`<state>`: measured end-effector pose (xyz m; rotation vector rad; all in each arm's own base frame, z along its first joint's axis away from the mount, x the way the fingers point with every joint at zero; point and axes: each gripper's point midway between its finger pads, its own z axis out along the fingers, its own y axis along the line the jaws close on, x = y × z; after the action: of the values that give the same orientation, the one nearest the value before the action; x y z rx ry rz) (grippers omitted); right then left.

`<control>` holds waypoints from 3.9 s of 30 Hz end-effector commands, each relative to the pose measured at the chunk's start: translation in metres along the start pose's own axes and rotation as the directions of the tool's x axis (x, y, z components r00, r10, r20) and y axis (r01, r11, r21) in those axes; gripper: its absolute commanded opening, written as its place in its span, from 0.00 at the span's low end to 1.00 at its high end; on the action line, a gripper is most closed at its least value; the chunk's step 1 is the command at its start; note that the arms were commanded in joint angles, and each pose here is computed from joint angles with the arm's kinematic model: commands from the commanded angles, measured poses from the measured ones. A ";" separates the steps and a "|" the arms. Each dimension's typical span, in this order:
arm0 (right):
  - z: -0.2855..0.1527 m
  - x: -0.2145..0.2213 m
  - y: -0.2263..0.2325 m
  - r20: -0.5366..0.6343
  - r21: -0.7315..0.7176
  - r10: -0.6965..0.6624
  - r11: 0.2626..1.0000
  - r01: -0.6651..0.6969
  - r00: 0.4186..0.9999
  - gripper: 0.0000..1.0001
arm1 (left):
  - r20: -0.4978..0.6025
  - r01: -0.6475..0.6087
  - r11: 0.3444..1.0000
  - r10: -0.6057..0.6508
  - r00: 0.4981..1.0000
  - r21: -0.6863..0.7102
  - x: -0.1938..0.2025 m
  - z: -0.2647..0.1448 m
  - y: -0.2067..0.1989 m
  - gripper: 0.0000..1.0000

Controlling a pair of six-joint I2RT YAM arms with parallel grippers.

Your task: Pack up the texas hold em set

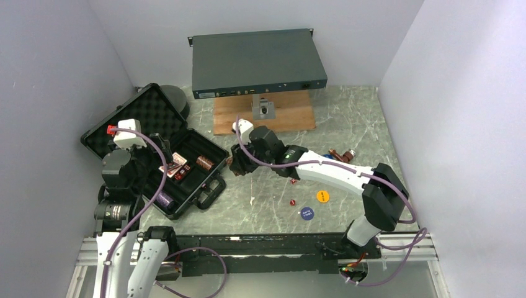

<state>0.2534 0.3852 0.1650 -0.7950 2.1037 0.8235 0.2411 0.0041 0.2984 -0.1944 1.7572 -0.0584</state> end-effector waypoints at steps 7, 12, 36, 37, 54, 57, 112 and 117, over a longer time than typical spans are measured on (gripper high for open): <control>-0.024 -0.094 0.052 0.360 -0.028 -0.211 0.971 0.236 0.909 0.00 | 0.050 -0.018 0.999 0.020 0.999 -0.030 -0.010 0.000 0.006 0.86; -0.004 -0.109 0.062 0.366 -0.037 -0.281 0.948 0.315 0.887 0.00 | 0.059 -0.018 0.999 0.021 0.998 -0.048 -0.011 -0.002 0.010 0.86; 0.125 -0.128 0.071 0.340 -0.081 -0.422 0.877 0.473 0.840 0.00 | 0.090 0.009 0.991 0.002 0.996 -0.133 -0.017 -0.012 0.025 0.89; 0.129 -0.127 0.071 0.340 -0.086 -0.421 0.877 0.473 0.841 0.00 | 0.090 0.010 0.991 0.002 0.996 -0.135 -0.017 -0.012 0.026 0.89; 0.183 -0.126 0.066 0.349 -0.084 -0.411 0.881 0.465 0.842 0.00 | 0.079 0.010 0.990 0.001 0.997 -0.138 -0.015 -0.010 0.026 0.90; 0.190 -0.125 0.059 0.347 -0.055 -0.423 0.882 0.469 0.837 0.00 | 0.081 0.015 0.987 -0.003 0.997 -0.159 -0.016 -0.010 0.031 0.90; 0.239 -0.058 -0.020 0.026 0.097 -0.394 0.916 0.390 0.919 0.02 | 0.060 0.015 0.986 -0.005 0.998 -0.169 -0.012 -0.005 0.034 0.90; 0.238 -0.046 -0.028 -0.013 0.120 -0.388 0.914 0.386 0.922 0.03 | 0.061 0.017 0.985 -0.007 0.998 -0.170 -0.013 -0.005 0.034 0.90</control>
<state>0.3621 0.5797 0.0638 -1.1714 1.8591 0.6157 0.2330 0.0384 0.2972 -0.3183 1.7295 0.0959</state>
